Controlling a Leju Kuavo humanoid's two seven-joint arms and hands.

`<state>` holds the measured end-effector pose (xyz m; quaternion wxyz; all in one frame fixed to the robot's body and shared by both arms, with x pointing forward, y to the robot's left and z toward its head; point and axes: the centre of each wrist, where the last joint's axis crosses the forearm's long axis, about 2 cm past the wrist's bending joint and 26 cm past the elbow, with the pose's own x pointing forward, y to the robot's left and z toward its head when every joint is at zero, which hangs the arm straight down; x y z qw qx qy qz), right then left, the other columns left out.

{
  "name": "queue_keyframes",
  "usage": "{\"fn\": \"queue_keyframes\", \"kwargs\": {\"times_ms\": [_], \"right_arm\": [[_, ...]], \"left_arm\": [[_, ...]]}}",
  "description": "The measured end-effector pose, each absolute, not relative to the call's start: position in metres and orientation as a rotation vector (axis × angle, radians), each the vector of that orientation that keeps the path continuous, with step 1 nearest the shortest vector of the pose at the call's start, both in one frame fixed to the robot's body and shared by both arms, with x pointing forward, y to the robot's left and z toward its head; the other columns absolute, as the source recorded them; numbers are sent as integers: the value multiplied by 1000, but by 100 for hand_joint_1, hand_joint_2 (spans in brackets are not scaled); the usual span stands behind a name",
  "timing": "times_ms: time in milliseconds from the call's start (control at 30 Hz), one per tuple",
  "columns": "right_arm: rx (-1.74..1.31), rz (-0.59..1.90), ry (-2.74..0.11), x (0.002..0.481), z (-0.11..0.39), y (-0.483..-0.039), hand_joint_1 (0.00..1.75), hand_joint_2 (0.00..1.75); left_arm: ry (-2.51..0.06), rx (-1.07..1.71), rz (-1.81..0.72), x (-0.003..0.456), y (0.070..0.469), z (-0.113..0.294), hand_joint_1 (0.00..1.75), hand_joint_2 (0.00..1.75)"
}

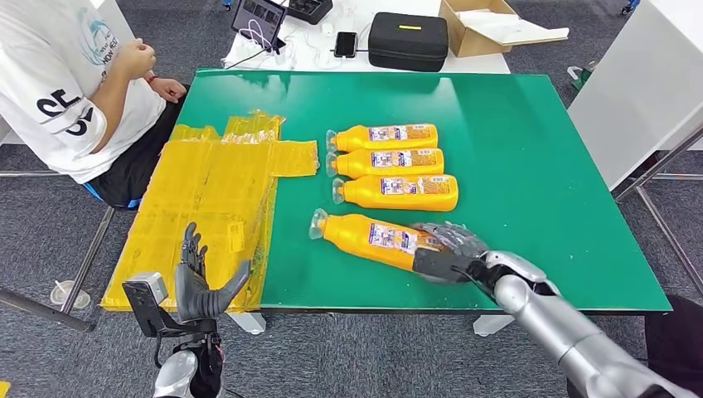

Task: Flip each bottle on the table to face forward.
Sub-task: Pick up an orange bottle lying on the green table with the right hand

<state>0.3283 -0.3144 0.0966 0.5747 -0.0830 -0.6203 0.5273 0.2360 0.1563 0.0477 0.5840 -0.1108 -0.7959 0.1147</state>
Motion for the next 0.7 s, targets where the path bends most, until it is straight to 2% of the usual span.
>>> {"fn": "queue_keyframes", "kwargs": {"times_ms": [167, 300, 567, 700], "right_arm": [[-116, 919, -1928, 303, 111, -269, 175, 175], [-194, 672, -2163, 295, 135, -247, 175, 175], [-293, 398, -2272, 283, 146, -240, 175, 175], [-313, 297, -2279, 279, 143, -237, 175, 175]], "left_arm": [[-1872, -251, 287, 232, 159, 50, 0, 175], [-1891, -248, 297, 233, 159, 55, 0, 175], [-1909, -255, 310, 235, 160, 60, 0, 175], [-1901, -378, 330, 237, 157, 65, 0, 175]]}}
